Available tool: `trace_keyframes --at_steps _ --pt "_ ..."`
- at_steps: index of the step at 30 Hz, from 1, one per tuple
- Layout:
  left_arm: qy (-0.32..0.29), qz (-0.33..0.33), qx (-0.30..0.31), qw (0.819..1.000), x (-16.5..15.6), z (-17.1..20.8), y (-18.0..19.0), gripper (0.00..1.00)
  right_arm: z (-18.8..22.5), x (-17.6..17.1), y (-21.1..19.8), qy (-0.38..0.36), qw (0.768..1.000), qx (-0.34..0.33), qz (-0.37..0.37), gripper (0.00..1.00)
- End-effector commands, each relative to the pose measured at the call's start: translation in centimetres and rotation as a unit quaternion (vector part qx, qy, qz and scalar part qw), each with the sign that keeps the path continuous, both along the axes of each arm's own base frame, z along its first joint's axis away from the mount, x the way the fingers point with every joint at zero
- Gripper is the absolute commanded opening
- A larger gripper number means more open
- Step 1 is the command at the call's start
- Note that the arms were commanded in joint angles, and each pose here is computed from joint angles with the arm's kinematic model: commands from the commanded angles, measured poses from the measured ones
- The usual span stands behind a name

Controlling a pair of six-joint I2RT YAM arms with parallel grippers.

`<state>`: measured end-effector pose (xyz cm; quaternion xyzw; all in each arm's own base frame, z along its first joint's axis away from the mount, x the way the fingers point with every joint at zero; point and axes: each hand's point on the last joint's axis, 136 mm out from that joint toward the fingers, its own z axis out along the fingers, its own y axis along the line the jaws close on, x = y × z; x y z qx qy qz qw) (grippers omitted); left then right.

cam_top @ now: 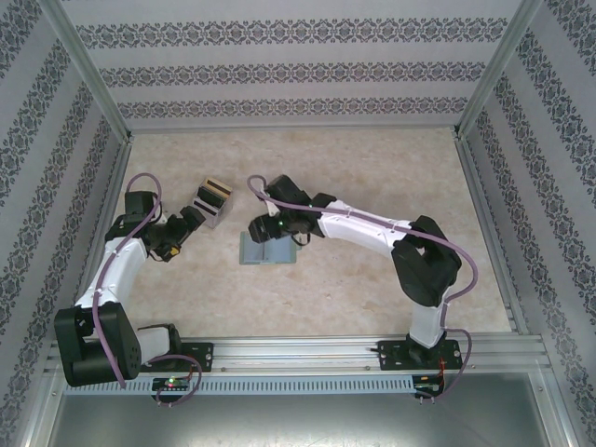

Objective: Take the credit cards out of the card holder

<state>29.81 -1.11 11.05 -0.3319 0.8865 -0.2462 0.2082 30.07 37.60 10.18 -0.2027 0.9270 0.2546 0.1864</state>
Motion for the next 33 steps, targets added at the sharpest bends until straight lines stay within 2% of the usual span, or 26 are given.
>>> trace_keyframes --at_steps 1,6,13,23,33 --pt "-0.011 -0.017 -0.01 1.0 -0.1 0.0 -0.4 1.0 -2.2 -1.7 -0.5 0.059 0.997 0.004 -0.044 0.64" --pt "-0.016 -0.033 -0.029 0.999 -0.2 -0.1 -1.3 0.99 -4.7 -1.0 0.1 0.089 0.993 -0.007 -0.076 0.62" --pt "-0.017 -0.05 -0.037 0.998 -0.6 -0.1 -2.2 0.95 -5.7 0.4 0.1 0.062 0.992 -0.05 -0.093 0.6" --pt "-0.012 -0.069 -0.047 0.996 -0.5 -0.6 -3.6 0.94 -8.1 0.7 -1.2 0.024 0.982 -0.169 -0.076 0.59" --pt "-0.005 -0.073 -0.053 0.996 -0.5 -1.1 -4.8 0.94 -10.3 -0.5 -3.1 0.043 0.973 -0.22 -0.057 0.58"
